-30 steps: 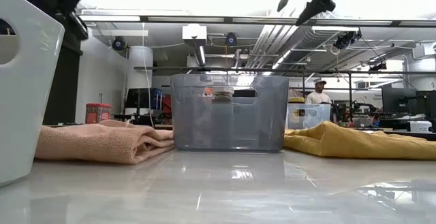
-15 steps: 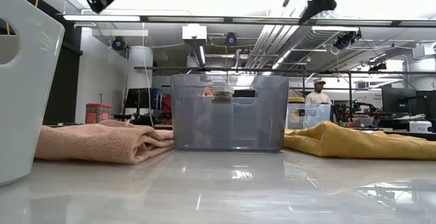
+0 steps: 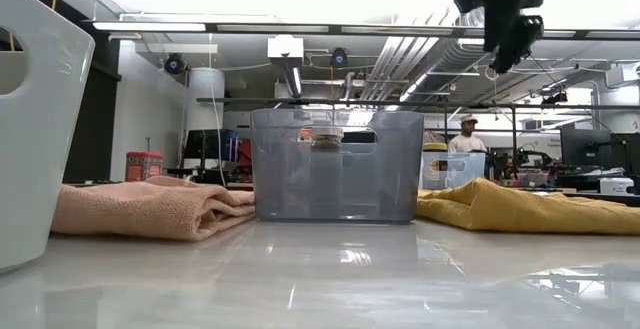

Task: Sort spices by type
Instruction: Put the yellow seasoning bottle into the transparent bin

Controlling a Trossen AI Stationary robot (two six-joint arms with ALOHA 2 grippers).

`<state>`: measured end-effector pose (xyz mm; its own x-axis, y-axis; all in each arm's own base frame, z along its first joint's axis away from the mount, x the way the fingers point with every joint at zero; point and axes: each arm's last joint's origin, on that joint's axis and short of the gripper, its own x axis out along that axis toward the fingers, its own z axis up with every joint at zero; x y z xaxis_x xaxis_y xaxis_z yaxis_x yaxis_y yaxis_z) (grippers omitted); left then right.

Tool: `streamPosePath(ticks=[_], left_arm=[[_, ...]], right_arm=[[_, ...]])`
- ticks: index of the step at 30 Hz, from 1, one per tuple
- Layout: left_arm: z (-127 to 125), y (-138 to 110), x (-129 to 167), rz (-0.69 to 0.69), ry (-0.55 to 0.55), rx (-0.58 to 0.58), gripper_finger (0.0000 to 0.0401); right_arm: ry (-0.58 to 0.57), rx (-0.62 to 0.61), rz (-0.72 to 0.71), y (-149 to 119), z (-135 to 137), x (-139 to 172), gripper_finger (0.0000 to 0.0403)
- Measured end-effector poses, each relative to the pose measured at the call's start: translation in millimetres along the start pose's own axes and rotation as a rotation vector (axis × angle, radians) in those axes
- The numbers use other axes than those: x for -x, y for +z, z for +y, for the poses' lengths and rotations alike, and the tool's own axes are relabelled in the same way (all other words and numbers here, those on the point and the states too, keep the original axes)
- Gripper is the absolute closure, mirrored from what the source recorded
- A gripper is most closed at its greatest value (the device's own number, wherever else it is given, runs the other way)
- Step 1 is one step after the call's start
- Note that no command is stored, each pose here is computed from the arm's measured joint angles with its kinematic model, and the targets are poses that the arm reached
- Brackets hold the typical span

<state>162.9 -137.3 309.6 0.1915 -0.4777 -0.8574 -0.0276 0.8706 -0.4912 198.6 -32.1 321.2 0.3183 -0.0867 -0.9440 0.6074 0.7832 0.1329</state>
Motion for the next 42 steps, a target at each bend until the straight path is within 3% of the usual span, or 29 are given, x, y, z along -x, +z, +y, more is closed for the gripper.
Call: streamPosePath(ticks=[4, 7, 10, 14, 17, 22, 28, 31, 36, 42], left_arm=[[-22, -19, -15, 0.112, 0.047, 0.088, 0.0191], [-36, -33, -21, 0.101, 0.100, 0.106, 0.0191], [-49, -49, -30, 0.093, 0.121, 0.022, 0.0191], [-63, -74, -45, 0.177, 0.139, -0.178, 0.0191], [-67, -82, -51, 0.216, 0.138, -0.228, 0.0191], [-66, -79, -51, 0.214, 0.142, -0.195, 0.0191], [-63, -67, -48, 0.206, 0.102, -0.252, 0.0191], [-61, -59, -49, 0.193, 0.092, -0.194, 0.0184], [-58, -55, -56, 0.247, 0.084, -0.148, 0.0139], [-50, -58, -68, 0.282, 0.152, -0.103, 0.0061]], right_arm=[[0.075, 0.012, -0.060, -15, 12, -16, 0.0050], [0.142, 0.010, -0.107, -20, 23, -22, 0.0050], [0.195, 0.031, -0.123, -24, 33, -22, 0.0050], [0.245, 0.024, -0.132, -28, 44, -20, 0.0050], [0.265, 0.013, -0.146, -31, 49, -19, 0.0050], [0.268, -0.016, -0.190, -31, 55, -18, 0.0050], [0.264, -0.032, -0.195, -33, 56, -17, 0.0050], [0.257, -0.030, -0.203, -33, 56, -17, 0.0050], [0.243, -0.009, -0.217, -32, 56, -17, 0.0050], [0.242, 0.000, -0.217, -32, 56, -17, 0.0050]])
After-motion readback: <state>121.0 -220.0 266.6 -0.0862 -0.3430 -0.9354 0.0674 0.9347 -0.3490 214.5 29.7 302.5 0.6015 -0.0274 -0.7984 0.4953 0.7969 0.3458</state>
